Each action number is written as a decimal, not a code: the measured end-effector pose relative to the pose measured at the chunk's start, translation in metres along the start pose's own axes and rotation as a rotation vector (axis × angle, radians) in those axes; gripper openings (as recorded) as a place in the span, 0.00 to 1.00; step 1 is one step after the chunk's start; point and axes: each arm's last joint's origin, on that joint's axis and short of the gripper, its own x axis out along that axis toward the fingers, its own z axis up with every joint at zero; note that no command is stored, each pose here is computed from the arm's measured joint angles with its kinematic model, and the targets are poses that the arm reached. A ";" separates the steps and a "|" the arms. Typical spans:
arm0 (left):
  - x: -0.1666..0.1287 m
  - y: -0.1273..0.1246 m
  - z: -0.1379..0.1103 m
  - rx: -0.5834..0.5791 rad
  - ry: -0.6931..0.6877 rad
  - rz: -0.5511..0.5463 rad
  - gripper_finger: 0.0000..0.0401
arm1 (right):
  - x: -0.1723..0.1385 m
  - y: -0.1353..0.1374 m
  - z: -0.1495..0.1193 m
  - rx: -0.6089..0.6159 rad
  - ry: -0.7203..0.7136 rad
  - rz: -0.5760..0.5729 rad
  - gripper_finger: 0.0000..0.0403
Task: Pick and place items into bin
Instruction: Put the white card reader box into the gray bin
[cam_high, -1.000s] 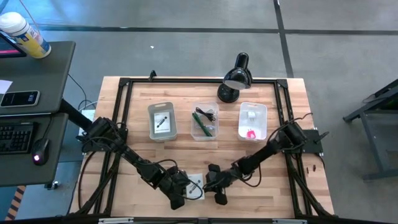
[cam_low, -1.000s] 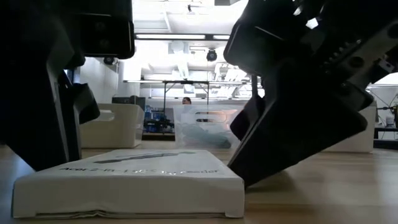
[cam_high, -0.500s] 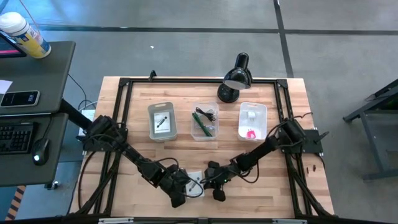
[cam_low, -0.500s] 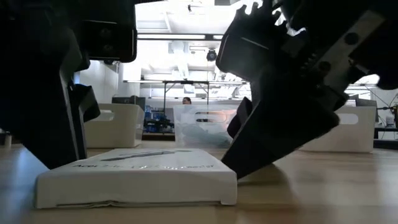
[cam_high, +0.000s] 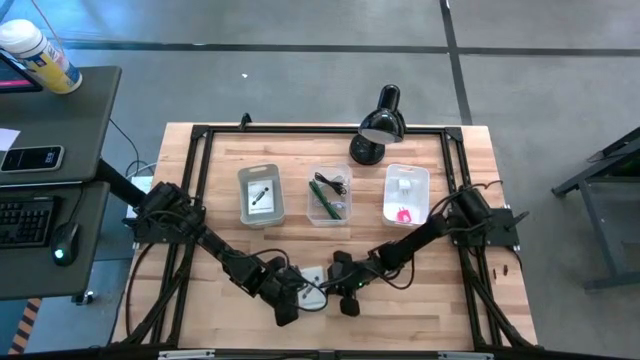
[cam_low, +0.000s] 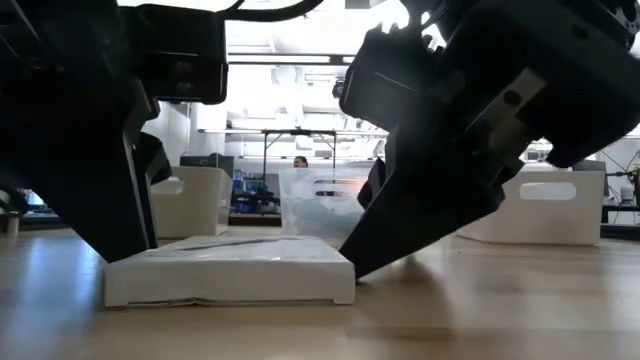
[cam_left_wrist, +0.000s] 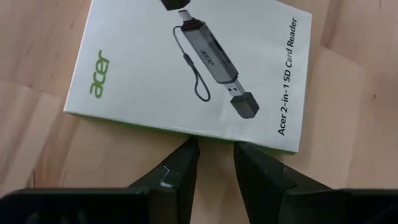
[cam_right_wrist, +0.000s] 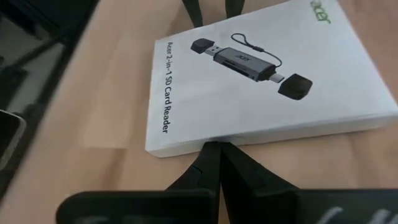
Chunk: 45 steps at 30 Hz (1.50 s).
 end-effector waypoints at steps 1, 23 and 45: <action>-0.001 0.000 0.000 0.002 -0.004 0.000 0.25 | -0.001 0.000 0.001 -0.018 0.002 -0.013 0.00; -0.016 0.010 0.003 -0.040 0.034 0.066 0.25 | -0.009 0.000 0.002 -0.148 0.030 -0.128 0.32; -0.051 0.011 0.000 -0.102 0.066 0.093 0.25 | -0.010 -0.013 0.003 -0.160 0.067 -0.162 0.44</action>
